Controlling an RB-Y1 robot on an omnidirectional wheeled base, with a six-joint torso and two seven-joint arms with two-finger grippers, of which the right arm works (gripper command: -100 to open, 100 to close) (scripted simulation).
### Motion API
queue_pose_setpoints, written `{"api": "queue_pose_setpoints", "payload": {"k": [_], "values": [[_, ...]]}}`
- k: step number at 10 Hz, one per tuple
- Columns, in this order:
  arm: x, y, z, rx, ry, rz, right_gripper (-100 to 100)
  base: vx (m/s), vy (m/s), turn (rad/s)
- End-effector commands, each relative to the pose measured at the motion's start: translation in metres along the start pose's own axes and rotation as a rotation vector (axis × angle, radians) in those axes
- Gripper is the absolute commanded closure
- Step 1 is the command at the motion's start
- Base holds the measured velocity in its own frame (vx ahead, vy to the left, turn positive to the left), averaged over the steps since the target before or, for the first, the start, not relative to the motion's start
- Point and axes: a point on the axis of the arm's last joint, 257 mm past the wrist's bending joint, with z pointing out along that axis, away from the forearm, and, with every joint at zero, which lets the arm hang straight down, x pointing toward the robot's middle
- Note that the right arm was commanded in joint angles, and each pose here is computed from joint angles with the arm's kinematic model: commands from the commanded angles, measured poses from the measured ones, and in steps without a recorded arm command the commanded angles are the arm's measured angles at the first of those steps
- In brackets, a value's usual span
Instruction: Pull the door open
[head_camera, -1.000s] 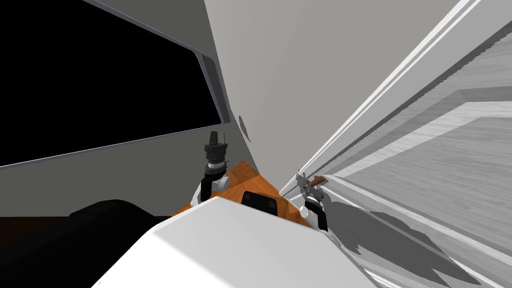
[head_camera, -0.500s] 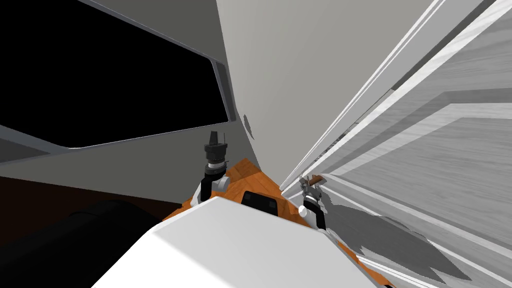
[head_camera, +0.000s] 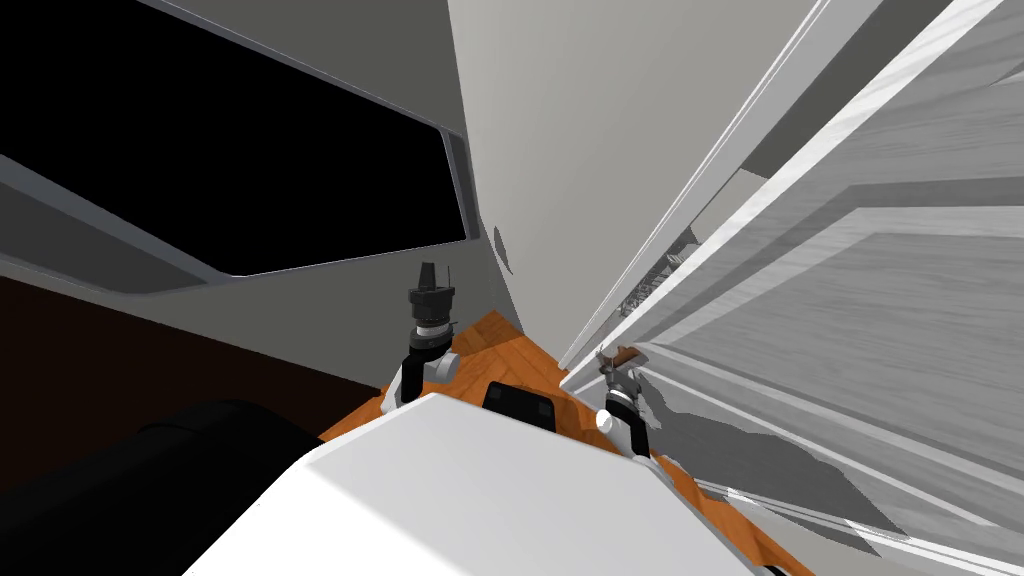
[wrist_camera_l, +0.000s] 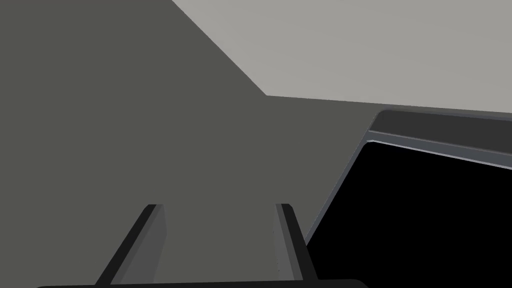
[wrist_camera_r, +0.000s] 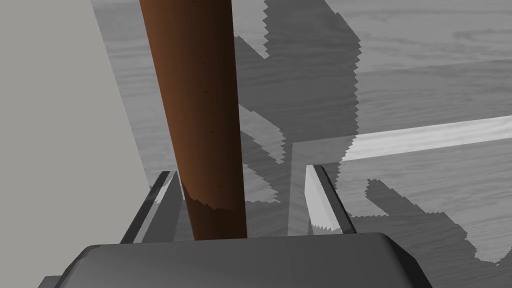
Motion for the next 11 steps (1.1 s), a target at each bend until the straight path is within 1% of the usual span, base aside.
{"api": "queue_pose_setpoints", "payload": {"k": [1,3,8,11], "values": [[-0.0002,0.0164,-0.0019,-0.022,0.0,-0.013,100,-0.217,0.01,0.016],[-0.0002,0.0162,-0.0017,-0.022,0.0,-0.013,100,-0.198,0.001,0.003],[-0.0001,0.0153,-0.0013,-0.021,0.001,-0.013,100,-0.251,-0.001,0.025],[0.0,0.0148,-0.001,-0.021,0.001,-0.013,100,-0.19,0.004,0.005]]}}
